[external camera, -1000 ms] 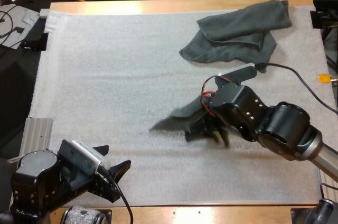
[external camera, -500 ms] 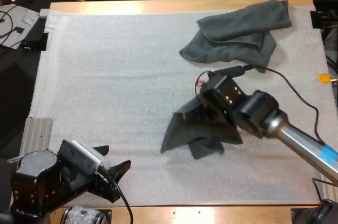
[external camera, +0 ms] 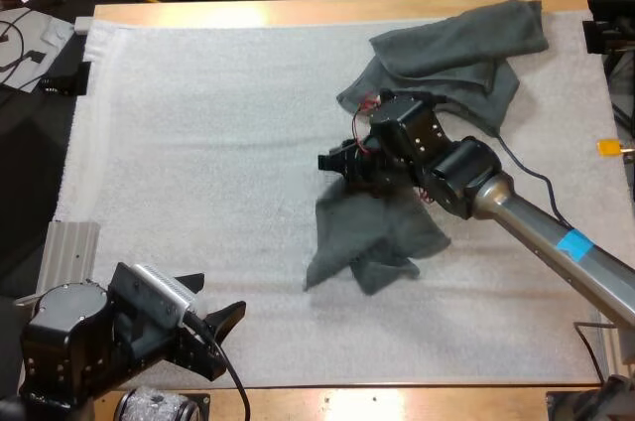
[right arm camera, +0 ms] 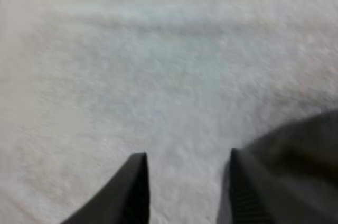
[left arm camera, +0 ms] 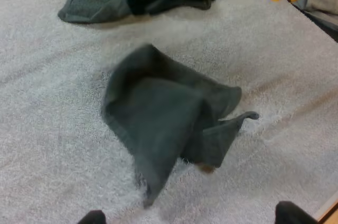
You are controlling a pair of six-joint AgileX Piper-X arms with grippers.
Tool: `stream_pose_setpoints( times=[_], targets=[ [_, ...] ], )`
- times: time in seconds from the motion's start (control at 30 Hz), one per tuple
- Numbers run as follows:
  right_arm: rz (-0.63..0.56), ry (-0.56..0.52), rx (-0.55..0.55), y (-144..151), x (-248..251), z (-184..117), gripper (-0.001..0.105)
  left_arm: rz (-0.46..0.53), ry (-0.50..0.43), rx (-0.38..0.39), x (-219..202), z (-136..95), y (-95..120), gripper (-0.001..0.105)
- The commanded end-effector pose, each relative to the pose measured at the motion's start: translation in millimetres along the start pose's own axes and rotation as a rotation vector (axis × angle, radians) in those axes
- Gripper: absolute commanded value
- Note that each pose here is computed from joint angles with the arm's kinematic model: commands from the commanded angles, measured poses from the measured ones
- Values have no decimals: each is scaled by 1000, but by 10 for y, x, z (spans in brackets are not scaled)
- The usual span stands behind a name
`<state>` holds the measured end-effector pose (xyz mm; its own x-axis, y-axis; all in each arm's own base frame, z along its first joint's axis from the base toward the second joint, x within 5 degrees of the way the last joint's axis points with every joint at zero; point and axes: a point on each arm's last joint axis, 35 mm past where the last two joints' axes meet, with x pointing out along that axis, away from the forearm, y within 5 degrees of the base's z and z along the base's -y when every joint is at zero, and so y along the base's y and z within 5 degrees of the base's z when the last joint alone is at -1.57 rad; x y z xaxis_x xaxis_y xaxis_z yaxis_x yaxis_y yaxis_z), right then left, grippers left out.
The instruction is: Pick towel from pile, fold and stack
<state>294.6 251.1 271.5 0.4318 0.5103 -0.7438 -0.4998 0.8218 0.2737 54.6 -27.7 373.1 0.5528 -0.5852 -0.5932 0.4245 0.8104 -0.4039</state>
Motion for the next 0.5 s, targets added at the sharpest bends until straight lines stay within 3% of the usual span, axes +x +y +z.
stream_pose_setpoints(
  times=[0.0,0.03,0.07,0.17,0.3,0.37,0.47],
  targets=[
    [27,-50,-20,26,-75,122,66,-10,1,-3,-7,5,-10,62],
    [23,-45,-23,30,-77,112,63,-10,1,-2,-8,4,-10,62],
    [21,-47,-37,41,-89,130,71,-11,2,-3,-3,10,-9,62],
    [7,-37,-57,38,-169,123,73,-12,3,-2,-4,11,-10,62],
    [-34,11,-79,31,-330,62,67,-13,2,0,-10,6,-13,62],
    [-57,58,-89,27,-422,4,59,-14,0,1,-15,2,-15,62],
    [-95,146,-103,5,-560,-102,56,-13,-1,3,-12,5,-14,62]
  ],
)
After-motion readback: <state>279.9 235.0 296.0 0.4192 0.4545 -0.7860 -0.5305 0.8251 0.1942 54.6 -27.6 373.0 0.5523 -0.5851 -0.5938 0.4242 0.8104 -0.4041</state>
